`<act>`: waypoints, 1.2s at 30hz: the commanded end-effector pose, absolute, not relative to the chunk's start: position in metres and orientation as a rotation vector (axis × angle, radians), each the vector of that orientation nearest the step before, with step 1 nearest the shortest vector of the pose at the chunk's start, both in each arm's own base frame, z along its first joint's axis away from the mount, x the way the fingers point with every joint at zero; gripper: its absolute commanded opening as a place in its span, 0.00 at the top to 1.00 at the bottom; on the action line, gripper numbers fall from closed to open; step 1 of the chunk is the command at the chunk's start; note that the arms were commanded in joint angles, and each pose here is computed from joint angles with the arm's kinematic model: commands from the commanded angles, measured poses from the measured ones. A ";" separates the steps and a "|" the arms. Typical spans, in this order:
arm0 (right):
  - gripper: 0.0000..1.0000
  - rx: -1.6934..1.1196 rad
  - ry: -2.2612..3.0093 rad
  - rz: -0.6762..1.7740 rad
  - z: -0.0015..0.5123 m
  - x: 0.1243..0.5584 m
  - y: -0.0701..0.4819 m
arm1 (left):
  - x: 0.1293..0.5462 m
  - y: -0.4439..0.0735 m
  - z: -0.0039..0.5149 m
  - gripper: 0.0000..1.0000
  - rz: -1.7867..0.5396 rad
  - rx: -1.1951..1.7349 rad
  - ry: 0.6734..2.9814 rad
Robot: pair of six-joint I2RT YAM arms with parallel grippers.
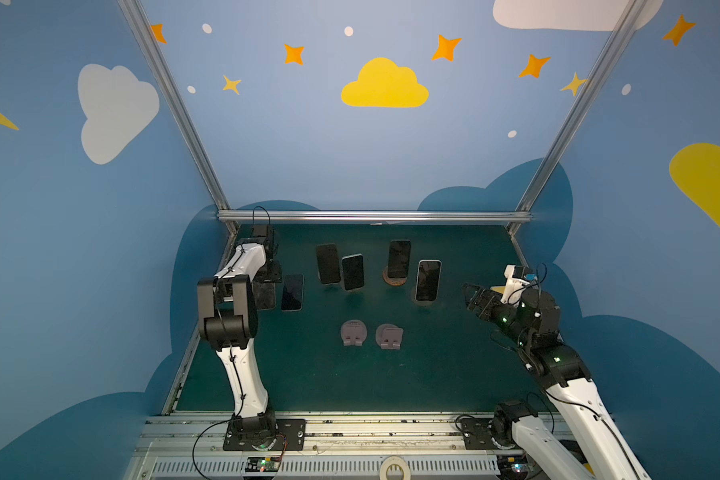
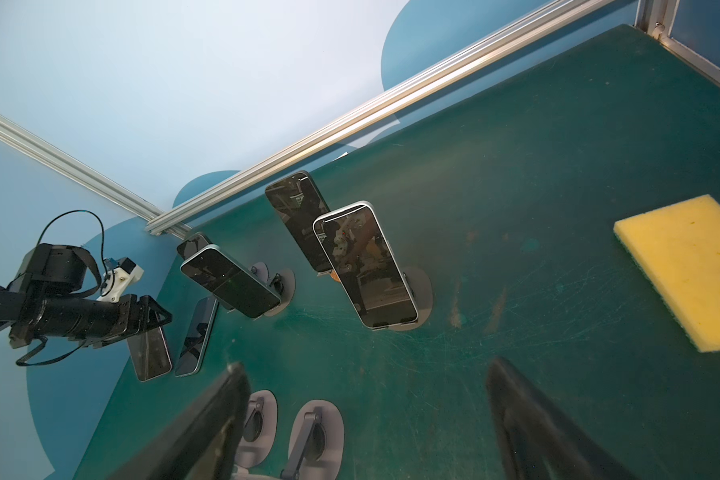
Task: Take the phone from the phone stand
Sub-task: 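Lower the purple-framed phone flat beside the black phone and open the left gripper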
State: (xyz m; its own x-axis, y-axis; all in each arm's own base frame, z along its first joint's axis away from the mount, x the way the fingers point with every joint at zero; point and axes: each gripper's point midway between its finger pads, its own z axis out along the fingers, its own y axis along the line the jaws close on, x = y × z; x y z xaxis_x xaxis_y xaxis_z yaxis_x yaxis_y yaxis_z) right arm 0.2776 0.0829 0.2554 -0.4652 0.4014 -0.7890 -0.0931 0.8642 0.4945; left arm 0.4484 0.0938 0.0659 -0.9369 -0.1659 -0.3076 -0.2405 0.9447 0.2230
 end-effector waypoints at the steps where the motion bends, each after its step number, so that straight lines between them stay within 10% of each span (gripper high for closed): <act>1: 0.11 0.224 1.965 0.613 0.256 0.279 0.087 | 0.442 0.099 0.045 0.29 0.393 -0.280 2.878; 36: 0.11 0.228 1.962 0.610 0.254 0.278 0.086 | 0.466 0.082 0.048 0.21 0.238 -0.234 2.852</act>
State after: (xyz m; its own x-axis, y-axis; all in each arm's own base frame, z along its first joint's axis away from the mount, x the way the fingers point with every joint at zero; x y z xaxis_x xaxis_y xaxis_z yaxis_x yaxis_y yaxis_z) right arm 0.2793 0.0851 0.2543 -0.4663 0.4154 -0.7810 -0.0960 0.8539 0.5115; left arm 0.4569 0.0840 0.0277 -0.9638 -0.1352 -0.2298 -0.1752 0.9708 0.1639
